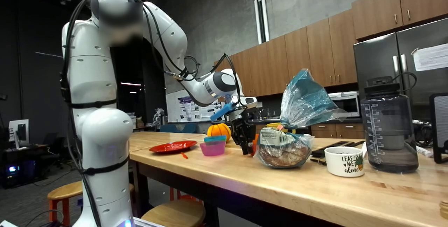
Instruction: Pick up the red toy and put it in the blue bowl
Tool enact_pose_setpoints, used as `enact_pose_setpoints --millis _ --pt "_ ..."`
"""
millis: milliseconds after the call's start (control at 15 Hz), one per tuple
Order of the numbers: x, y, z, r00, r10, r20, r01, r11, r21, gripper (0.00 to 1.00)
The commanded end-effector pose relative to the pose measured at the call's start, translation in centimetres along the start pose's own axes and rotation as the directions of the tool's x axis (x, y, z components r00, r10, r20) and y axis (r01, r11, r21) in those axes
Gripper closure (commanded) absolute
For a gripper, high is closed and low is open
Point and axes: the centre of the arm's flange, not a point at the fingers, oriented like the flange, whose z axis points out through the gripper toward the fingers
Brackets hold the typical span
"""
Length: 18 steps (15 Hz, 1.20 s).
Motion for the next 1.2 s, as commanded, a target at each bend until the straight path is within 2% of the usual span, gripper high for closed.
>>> enact_pose_setpoints --millis 0,333,667,733,867,1133 --pt "0.3 0.3 -0.5 1.000 0.009 -0.024 -0.009 1.000 0.001 0.38" --pt "0.9 0.1 -0.3 0.998 0.040 -0.041 -0.039 0.999 0.019 0.03" --pt "1.6 -0.1 0.0 0.997 0.070 -0.044 -0.068 0.996 0.058 0.00" --pt "1.8 -0.2 0.1 0.996 0.082 -0.046 -0.079 0.995 0.063 0.25" --pt "2.0 -0.2 0.2 0.995 0.092 -0.049 -0.088 0.993 0.078 0.32" --pt "2.3 -0.2 0.2 0.993 0.105 -0.057 -0.100 0.991 0.086 0.66"
